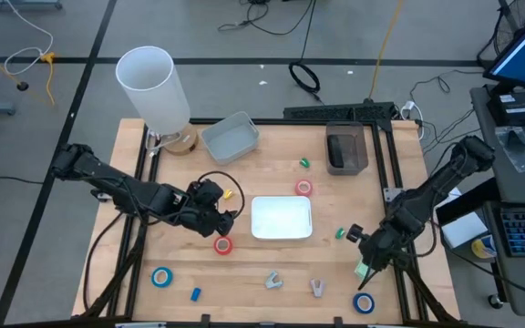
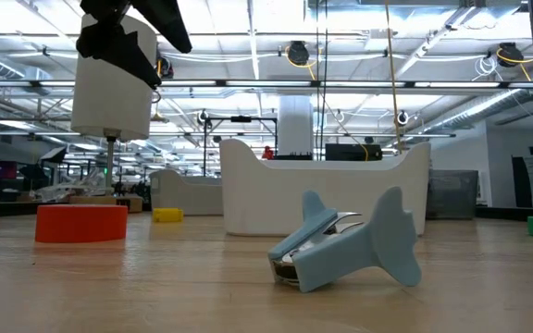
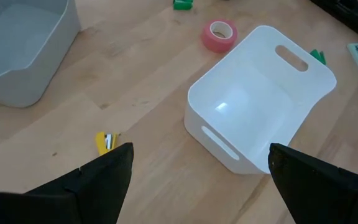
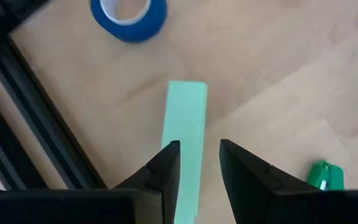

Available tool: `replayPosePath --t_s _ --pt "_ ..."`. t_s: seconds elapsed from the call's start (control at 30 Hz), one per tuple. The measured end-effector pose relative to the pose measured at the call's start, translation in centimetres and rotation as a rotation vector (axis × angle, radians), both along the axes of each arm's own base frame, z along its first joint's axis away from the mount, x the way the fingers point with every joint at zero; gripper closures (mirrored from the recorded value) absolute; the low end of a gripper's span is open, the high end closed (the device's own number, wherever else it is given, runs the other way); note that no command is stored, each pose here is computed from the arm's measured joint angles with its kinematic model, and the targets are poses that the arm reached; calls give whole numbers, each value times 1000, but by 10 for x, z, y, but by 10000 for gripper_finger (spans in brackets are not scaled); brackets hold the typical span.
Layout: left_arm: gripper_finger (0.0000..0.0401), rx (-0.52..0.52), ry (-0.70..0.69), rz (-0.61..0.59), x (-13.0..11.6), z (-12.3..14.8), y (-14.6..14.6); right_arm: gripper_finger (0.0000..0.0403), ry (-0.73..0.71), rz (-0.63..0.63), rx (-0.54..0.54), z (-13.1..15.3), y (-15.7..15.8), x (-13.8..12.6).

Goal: Pick and place Stapler, Stapler remover, tape
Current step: Put the green stapler into the black bin

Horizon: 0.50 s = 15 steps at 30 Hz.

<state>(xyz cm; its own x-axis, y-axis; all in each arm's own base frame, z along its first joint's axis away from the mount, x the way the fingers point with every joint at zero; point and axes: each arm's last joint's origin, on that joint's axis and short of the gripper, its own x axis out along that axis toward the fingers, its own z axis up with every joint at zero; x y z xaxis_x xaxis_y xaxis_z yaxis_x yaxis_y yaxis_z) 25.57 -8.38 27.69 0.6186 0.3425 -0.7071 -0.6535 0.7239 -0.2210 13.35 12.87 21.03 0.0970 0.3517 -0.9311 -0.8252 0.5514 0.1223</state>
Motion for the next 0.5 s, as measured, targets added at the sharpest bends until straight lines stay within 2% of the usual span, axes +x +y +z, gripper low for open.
replayPosePath --t_s 0.4,0.5 --pt "36 11 7 -17 0 0 0 297 31 -5 -35 -6 5 -1" --pt "36 13 7 -17 0 0 0 285 41 -21 -37 -6 5 -1"
